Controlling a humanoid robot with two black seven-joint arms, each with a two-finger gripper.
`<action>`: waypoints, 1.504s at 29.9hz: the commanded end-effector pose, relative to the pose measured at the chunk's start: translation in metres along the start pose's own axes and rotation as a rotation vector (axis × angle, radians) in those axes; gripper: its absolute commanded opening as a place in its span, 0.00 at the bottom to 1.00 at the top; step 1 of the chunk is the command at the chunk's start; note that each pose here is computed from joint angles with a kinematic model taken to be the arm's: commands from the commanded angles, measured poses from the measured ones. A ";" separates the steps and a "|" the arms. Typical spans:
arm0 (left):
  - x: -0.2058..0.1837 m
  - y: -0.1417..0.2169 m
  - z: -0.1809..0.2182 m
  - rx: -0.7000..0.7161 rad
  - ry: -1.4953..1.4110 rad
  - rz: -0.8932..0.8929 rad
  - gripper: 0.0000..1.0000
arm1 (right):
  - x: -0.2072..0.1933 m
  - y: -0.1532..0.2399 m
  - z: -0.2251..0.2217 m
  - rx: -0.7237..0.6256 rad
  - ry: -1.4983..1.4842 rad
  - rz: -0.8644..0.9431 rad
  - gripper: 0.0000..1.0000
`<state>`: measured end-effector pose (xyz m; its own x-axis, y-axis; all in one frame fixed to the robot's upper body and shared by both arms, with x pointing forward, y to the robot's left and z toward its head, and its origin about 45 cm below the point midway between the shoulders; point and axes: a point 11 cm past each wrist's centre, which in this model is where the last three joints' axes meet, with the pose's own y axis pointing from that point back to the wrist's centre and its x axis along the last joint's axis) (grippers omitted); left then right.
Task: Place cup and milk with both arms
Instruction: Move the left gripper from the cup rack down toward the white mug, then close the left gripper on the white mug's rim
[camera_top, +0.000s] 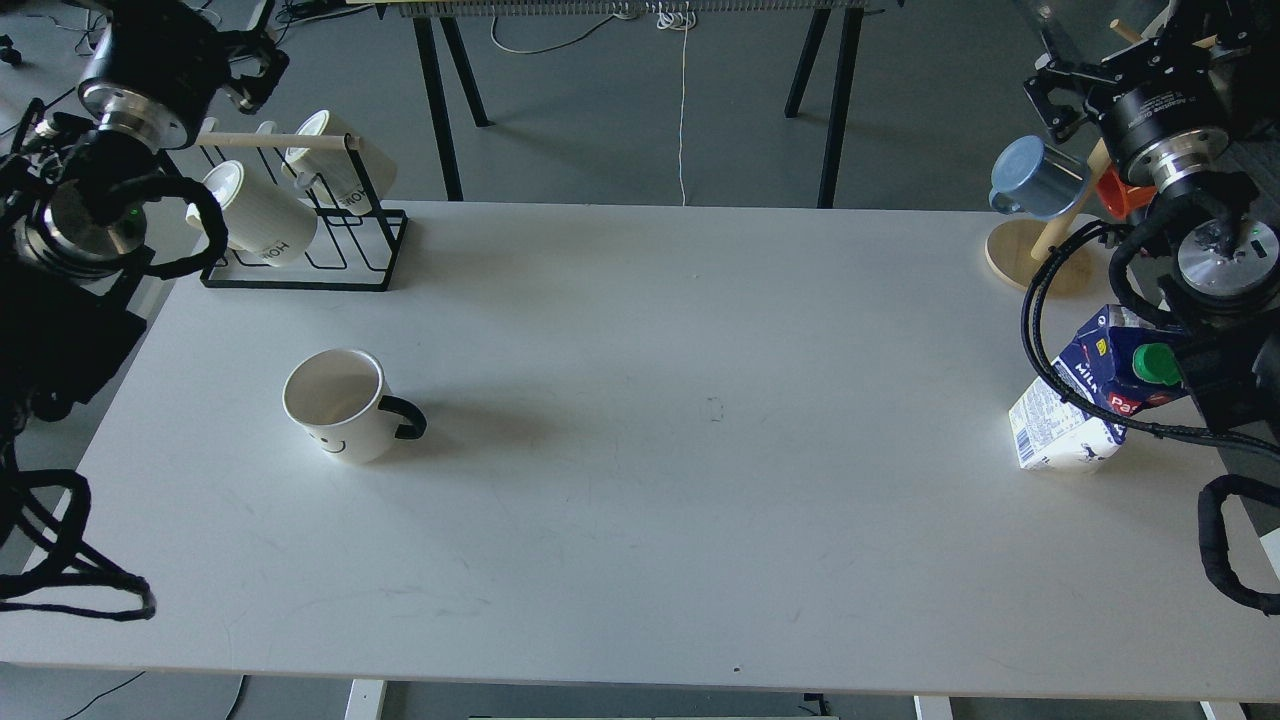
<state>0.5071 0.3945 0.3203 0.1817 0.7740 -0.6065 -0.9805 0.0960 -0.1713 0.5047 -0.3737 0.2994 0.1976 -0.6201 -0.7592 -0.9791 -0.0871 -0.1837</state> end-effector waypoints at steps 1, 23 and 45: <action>0.008 0.007 0.013 0.049 -0.135 -0.006 0.99 | -0.002 -0.001 0.005 -0.002 -0.012 -0.005 0.99; -0.044 0.080 0.023 0.553 -1.319 -0.530 0.99 | -0.004 -0.002 0.000 0.006 -0.009 -0.010 0.99; 0.021 0.181 -0.051 0.965 -1.805 -0.904 0.88 | -0.004 -0.002 -0.007 0.035 -0.032 -0.011 0.99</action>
<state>0.3447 0.3941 0.2485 0.7691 -0.0634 0.6360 -0.5629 0.4043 0.7209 0.5059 -0.3760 0.3078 0.2106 -0.5940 -0.7764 -0.9745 -0.0652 -0.2145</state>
